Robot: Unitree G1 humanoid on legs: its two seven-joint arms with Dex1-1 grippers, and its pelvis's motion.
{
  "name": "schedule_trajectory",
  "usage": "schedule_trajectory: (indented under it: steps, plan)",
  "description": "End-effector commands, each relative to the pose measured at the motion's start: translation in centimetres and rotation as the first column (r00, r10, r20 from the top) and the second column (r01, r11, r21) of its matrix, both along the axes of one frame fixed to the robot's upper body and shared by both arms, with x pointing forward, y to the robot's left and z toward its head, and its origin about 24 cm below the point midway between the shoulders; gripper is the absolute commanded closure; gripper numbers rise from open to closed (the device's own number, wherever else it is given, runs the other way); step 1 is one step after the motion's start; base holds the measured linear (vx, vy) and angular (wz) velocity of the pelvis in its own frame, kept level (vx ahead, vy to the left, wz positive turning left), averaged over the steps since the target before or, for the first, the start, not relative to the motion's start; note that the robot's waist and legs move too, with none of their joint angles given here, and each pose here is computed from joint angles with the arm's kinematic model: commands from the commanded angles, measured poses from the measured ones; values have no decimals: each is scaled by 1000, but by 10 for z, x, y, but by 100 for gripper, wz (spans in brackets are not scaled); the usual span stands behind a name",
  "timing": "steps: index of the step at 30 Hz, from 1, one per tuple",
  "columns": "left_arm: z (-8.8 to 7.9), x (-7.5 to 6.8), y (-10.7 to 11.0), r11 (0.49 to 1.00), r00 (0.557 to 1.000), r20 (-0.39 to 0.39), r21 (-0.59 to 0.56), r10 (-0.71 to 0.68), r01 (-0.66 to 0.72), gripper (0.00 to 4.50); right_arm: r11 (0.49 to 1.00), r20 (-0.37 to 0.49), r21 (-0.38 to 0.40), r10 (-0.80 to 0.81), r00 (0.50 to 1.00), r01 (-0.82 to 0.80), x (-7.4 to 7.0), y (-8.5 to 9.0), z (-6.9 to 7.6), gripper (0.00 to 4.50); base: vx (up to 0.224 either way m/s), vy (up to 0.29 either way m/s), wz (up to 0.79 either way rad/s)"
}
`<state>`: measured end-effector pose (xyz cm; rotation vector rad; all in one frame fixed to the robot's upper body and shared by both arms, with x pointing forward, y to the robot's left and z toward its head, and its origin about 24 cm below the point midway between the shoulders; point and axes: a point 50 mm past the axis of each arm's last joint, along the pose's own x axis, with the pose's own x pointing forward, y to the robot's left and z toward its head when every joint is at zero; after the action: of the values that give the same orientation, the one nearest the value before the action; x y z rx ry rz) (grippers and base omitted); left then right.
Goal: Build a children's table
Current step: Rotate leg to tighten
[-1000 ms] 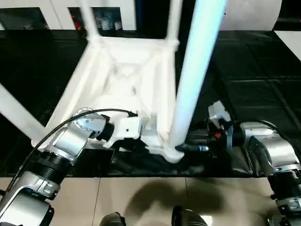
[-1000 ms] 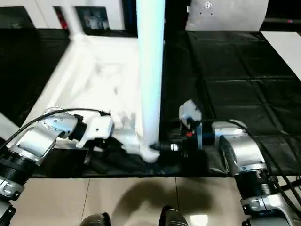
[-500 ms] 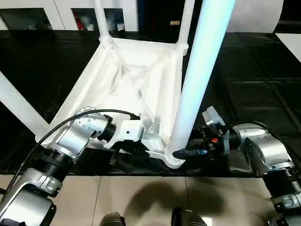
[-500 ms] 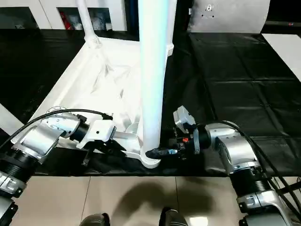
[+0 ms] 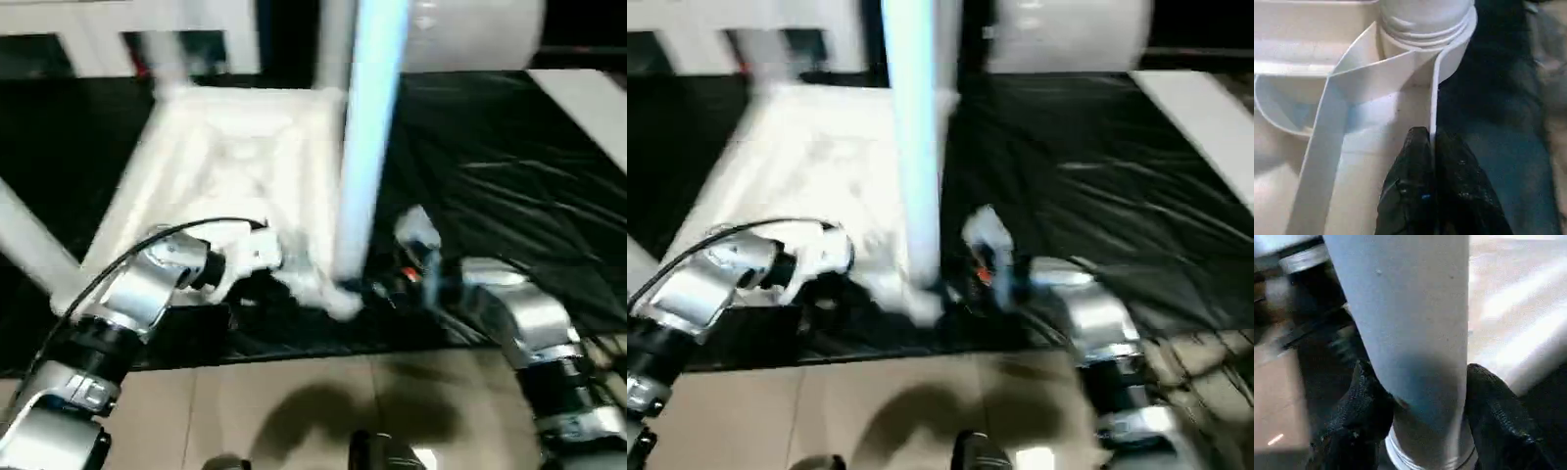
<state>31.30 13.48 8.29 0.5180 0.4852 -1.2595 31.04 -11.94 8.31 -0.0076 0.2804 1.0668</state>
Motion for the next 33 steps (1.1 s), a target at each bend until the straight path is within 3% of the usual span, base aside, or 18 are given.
schedule_trajectory:
  steps: [1, 3, 4, 6, 8, 11, 15, 18, 24, 29, 33]
  plan:
    - [-9, -11, -30, 997, 997, -48, -62, -52, 49, 450, 992, -62, -46, -124, 990, 122, 6, 10, -12, 248, -63, 11, -14]
    - [-7, -8, -35, 997, 999, -40, -74, 6, -9, 450, 981, -61, -53, -188, 980, 185, 9, 12, -13, 249, -54, 25, -13]
    - [-4, -1, -46, 988, 993, -21, -104, 113, -115, 450, 946, -46, -67, -320, 946, 317, 15, 18, -16, 249, -50, 29, -12]
    - [-2, 3, -55, 976, 983, -1, -121, 184, -182, 450, 919, -45, -58, -394, 918, 391, 16, 23, -18, 249, 0, 0, 0]
    - [0, 6, -61, 968, 976, 11, -134, 215, -212, 450, 907, -27, -52, -419, 908, 417, 16, 27, -17, 195, 0, 0, 0]
    - [0, 8, -61, 970, 975, 37, -110, 220, -215, 450, 909, -5, -45, -415, 910, 414, 14, 27, -17, 174, 0, 0, 0]
    - [-2, 7, -50, 983, 982, 69, -70, 175, -171, 450, 937, 46, 34, -348, 936, 347, 11, 13, -6, 137, -3, 16, -1]
    - [-4, 7, -45, 987, 985, 71, -59, 155, -151, 450, 954, 79, 46, -299, 951, 296, 8, 1, -3, 120, 0, 0, 0]
    - [-10, 4, -30, 998, 997, 56, -14, 57, -56, 450, 988, 125, 6, -157, 980, 157, 3, -36, 5, 56, 0, 0, 0]
    - [-11, 2, -26, 999, 999, 37, 2, -32, 32, 450, 999, 118, -18, -27, 993, 30, -2, -52, 8, 23, 0, 0, 0]
    - [-12, -6, -25, 977, 977, 18, 22, -210, 210, 450, 996, 128, -69, 64, 990, -55, 0, -61, 11, 5, 13, -7, 2]
